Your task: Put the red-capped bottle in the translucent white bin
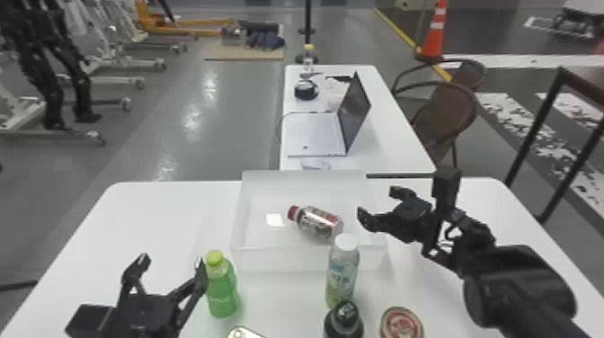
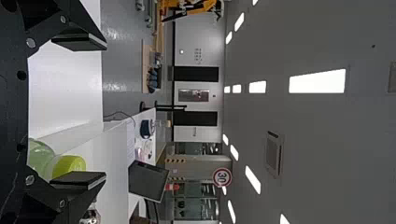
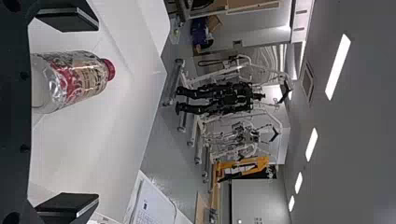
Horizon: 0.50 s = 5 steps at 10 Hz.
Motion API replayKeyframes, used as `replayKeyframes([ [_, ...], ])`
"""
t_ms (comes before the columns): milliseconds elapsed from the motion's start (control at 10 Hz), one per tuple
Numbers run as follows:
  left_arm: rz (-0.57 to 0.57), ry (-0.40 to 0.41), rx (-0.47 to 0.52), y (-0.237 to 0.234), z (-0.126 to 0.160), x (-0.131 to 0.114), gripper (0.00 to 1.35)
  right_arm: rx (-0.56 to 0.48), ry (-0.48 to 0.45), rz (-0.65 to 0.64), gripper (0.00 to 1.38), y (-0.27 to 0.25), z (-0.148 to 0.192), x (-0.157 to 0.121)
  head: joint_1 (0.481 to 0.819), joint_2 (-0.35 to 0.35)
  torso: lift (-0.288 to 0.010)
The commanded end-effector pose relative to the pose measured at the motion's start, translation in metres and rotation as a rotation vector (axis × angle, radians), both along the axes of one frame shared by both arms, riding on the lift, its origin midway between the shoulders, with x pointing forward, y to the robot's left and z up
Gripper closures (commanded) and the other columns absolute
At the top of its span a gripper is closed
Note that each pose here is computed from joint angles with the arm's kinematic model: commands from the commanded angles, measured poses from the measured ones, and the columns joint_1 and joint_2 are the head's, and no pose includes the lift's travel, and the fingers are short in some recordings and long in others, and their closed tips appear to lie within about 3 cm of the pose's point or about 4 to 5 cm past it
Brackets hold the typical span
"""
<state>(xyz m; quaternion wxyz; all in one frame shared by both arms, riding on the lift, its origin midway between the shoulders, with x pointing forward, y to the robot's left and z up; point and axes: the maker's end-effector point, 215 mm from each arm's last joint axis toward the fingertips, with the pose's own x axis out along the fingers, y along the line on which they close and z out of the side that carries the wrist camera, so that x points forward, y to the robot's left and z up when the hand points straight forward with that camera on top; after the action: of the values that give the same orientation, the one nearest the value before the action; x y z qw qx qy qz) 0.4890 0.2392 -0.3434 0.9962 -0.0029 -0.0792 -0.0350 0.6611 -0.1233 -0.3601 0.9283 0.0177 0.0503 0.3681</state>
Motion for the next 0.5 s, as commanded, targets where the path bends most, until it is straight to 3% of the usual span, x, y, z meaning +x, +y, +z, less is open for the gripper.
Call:
replayKeyframes([
  [0, 0.001, 0.000, -0.004, -0.001, 0.000, 0.000, 0.30, 0.001, 0.002, -0.002, 0.02, -0.001, -0.001, -0.001, 0.549, 0.000, -0.100],
  [400, 0.004, -0.017, -0.001, 0.000, 0.004, -0.002, 0.30, 0.045, -0.020, -0.040, 0.07, -0.010, 0.010, -0.015, 0.549, 0.000, -0.100],
])
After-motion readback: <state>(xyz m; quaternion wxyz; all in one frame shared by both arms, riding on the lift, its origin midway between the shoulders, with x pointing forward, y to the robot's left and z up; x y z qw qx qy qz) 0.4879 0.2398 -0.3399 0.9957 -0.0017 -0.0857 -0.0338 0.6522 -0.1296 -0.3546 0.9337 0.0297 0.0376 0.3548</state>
